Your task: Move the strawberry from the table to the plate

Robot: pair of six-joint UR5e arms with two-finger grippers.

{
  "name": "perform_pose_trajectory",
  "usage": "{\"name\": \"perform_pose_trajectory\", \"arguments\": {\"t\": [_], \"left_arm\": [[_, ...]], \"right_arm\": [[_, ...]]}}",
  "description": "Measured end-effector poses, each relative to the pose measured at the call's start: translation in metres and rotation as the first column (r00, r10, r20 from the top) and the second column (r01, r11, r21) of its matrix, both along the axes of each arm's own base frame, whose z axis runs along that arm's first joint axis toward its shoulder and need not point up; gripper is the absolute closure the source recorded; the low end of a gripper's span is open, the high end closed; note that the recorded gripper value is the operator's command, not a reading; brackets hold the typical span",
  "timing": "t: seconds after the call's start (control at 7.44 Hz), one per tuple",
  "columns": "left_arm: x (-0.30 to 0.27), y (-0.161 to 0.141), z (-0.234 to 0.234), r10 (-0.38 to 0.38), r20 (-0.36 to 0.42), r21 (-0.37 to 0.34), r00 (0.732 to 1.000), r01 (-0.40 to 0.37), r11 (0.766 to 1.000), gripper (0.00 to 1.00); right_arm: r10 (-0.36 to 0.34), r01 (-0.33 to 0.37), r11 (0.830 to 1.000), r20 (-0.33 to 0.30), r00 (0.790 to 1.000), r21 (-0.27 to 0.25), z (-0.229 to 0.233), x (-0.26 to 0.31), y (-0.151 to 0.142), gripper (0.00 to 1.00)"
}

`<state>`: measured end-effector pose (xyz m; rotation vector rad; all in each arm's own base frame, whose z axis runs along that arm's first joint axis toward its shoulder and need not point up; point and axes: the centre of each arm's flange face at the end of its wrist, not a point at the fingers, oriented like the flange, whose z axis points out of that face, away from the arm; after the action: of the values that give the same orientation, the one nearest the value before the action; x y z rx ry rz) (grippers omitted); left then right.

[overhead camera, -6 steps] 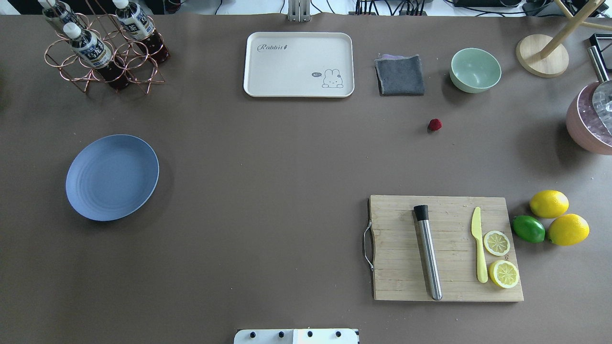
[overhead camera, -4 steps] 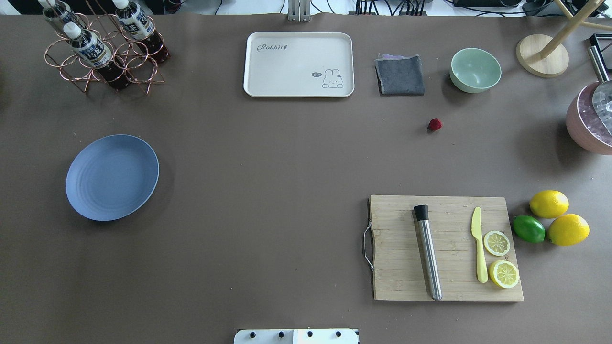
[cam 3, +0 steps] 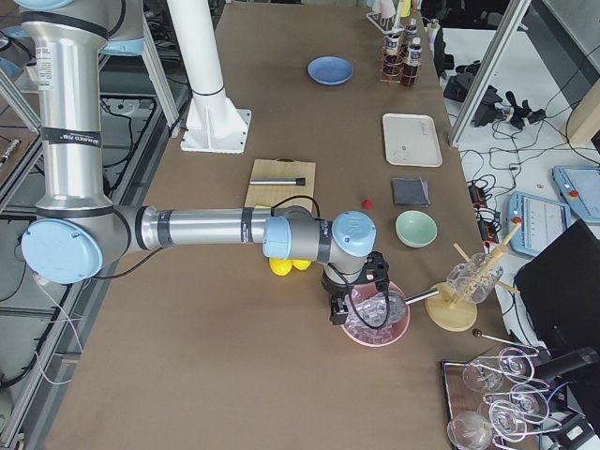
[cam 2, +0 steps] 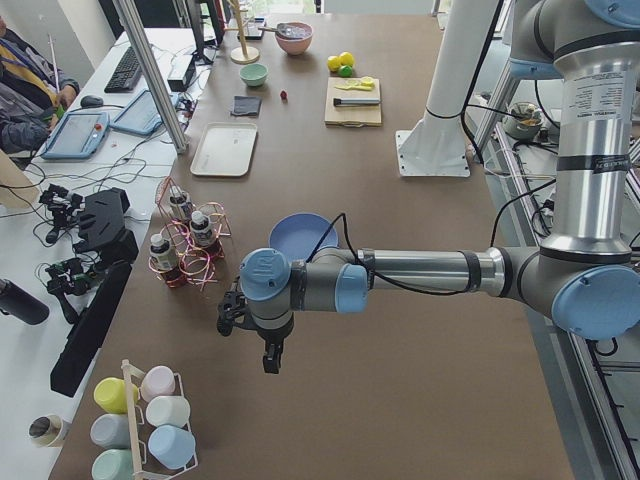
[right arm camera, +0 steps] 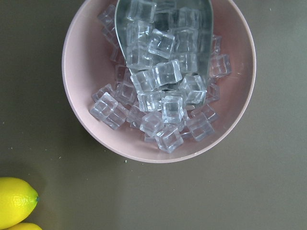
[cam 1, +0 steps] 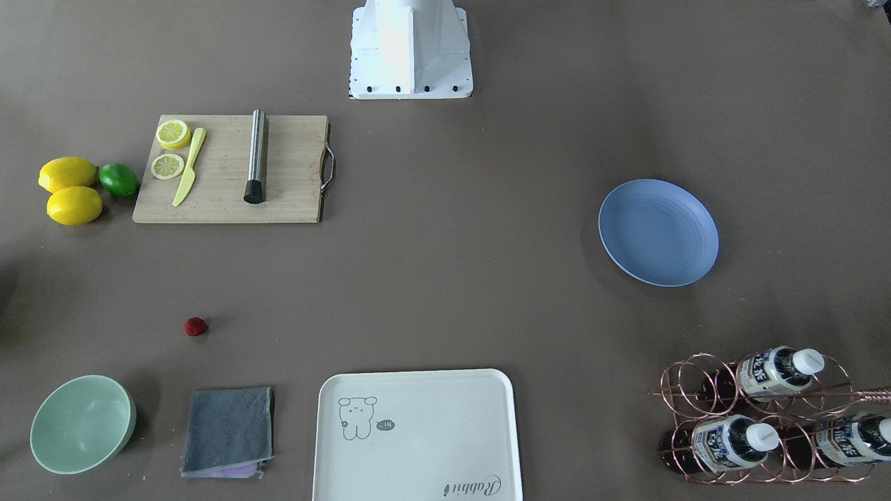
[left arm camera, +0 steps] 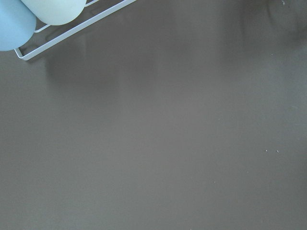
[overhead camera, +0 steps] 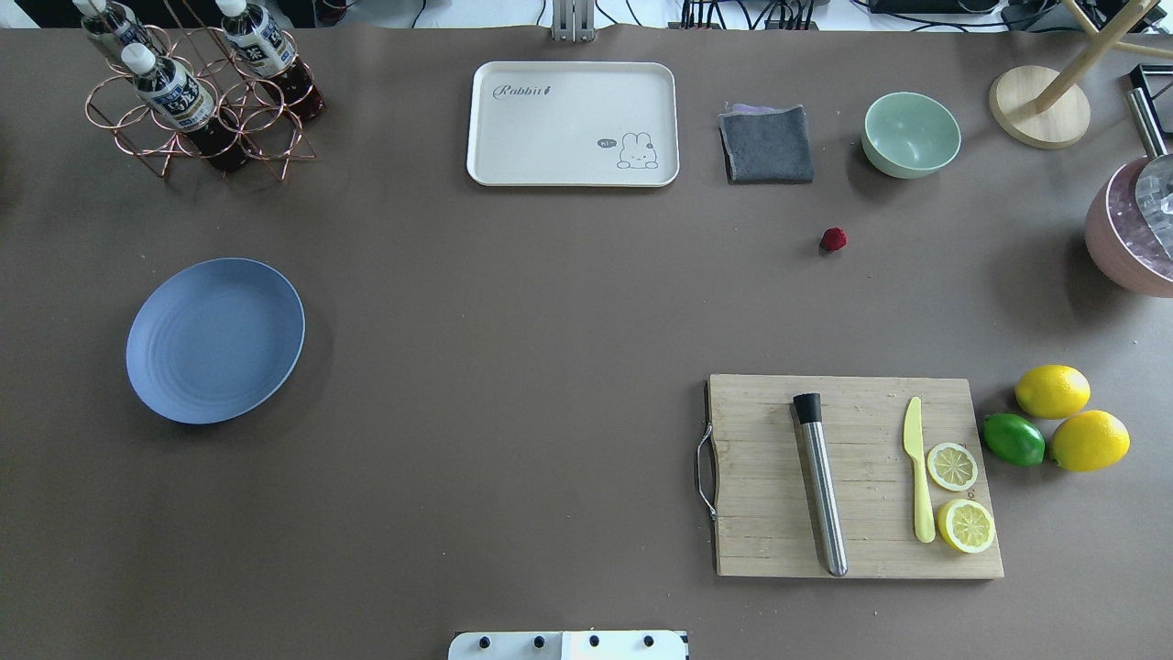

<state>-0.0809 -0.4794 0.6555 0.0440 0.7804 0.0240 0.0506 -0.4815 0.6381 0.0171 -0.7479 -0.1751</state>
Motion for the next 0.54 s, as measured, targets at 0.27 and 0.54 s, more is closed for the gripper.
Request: {"name": "perform_pose_trajectory", "arguments": {"t": [0.27, 0.54], "left_arm": [[-0.0005, -0.0019, -0.0012, 0.004, -0.002, -0.041, 1.0, -0.004, 0.999, 0.03], [-0.0003, 0.0008, -0.0009, 0.008, -0.009, -0.044, 1.0, -0.009, 0.999, 0.03]], "right_arm": [[0.001, -0.001, 1.0, 0.0, 1.0, 0.001, -0.001, 0.0, 0.0004, 0.0], [0.003, -0.003, 1.0, 0.001, 1.0, -0.004, -0.0002, -0.0002, 0.0009, 0.0]]}}
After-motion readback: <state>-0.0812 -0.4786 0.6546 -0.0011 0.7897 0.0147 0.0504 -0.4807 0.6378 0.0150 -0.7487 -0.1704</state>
